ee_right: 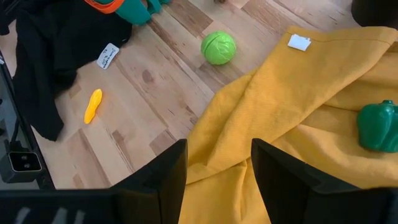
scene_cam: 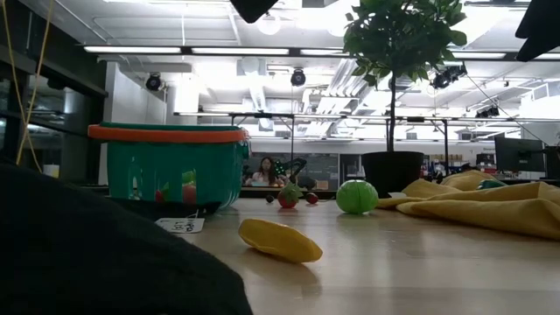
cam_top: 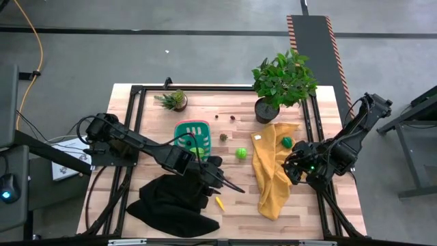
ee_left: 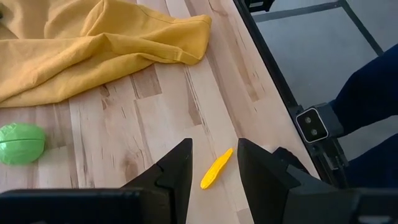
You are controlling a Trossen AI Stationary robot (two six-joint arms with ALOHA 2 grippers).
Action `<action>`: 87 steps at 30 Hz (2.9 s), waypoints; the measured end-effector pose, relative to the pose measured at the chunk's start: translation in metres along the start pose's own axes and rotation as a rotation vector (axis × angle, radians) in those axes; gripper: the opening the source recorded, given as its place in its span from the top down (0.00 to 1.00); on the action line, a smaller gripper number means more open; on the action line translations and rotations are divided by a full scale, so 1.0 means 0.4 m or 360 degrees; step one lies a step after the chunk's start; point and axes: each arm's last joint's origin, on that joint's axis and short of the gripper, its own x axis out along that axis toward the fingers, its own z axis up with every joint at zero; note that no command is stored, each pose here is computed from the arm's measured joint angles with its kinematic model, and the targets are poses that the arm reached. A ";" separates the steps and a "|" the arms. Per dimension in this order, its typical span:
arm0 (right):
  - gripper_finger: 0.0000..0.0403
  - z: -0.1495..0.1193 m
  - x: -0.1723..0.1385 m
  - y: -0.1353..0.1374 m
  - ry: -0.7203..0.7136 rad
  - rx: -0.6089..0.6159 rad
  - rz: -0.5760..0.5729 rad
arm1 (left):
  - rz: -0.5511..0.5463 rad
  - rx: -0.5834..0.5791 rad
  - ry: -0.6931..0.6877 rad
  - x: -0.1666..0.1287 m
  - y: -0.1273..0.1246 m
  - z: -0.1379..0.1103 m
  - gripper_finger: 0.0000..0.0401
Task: Pick and placing Produce into tupperware
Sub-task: Put the yellow corn in the green basket
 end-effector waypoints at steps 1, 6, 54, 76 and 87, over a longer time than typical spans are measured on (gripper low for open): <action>0.58 0.000 0.000 0.000 0.0000 -0.0004 0.0000 | 0.0000 0.0000 0.0000 0.000 0.000 0.000 0.71; 0.58 0.000 0.000 0.000 -0.0001 -0.0006 0.0000 | -0.0011 -0.0005 -0.0027 0.000 -0.001 0.004 0.71; 0.58 0.004 -0.001 0.003 -0.0073 -0.0026 0.0013 | -0.0158 0.0686 0.0223 0.206 -0.005 -0.075 0.57; 0.58 0.004 -0.001 0.002 -0.0081 -0.0023 0.0011 | -0.0222 0.0692 0.0325 0.286 -0.003 -0.119 0.59; 0.58 0.006 -0.001 0.002 -0.0120 -0.0022 0.0007 | -0.0251 0.0685 0.0363 0.301 -0.003 -0.131 0.59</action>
